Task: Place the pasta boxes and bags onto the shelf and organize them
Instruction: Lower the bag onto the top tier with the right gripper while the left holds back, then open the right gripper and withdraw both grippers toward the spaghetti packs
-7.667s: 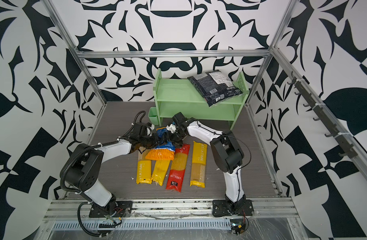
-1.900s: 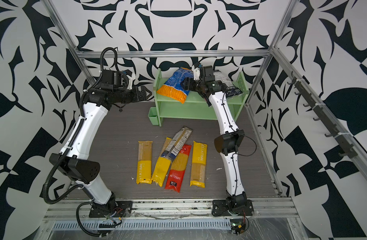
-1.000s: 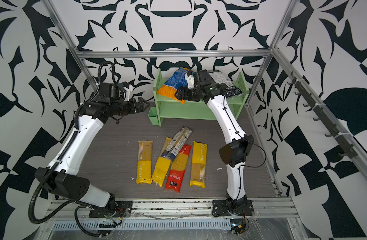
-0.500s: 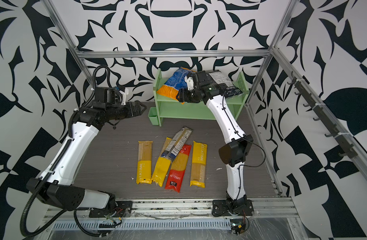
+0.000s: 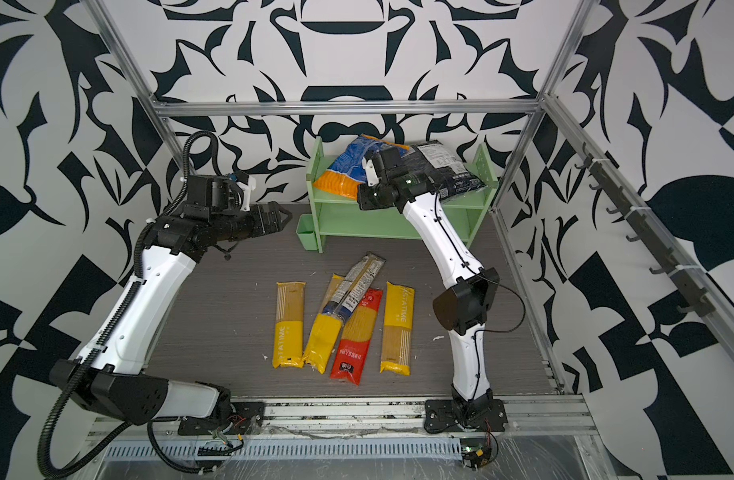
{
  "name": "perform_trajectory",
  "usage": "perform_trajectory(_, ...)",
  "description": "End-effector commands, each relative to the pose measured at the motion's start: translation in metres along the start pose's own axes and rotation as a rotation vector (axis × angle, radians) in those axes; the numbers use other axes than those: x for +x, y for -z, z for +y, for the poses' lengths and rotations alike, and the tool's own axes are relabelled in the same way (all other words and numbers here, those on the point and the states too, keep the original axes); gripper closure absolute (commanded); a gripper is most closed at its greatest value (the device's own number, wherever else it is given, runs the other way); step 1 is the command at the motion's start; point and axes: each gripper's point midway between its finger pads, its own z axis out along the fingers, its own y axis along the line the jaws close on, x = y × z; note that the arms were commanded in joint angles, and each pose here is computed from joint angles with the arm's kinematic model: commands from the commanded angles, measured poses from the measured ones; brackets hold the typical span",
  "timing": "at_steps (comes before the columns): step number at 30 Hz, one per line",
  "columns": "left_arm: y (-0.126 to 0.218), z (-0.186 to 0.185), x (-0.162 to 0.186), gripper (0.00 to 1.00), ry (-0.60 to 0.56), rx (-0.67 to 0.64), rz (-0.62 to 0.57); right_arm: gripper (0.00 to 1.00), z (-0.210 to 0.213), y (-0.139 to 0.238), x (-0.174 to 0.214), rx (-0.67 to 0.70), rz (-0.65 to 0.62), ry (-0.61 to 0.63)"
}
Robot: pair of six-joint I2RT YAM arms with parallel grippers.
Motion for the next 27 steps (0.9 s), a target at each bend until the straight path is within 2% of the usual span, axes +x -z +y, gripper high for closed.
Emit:
perform_trajectory(1,0.008,0.001,0.001,0.01,0.01,-0.008,-0.014,0.75,-0.003,0.019,0.005,0.04,0.004,0.024)
perform_trajectory(12,0.004,0.0,-0.003,0.01,0.02,0.002,-0.024,0.84,-0.028,0.039,0.008,0.093,-0.008,0.006)
perform_trajectory(27,0.0,-0.003,-0.004,0.01,0.029,0.022,-0.014,0.82,-0.045,0.044,-0.02,0.129,-0.055,0.02)
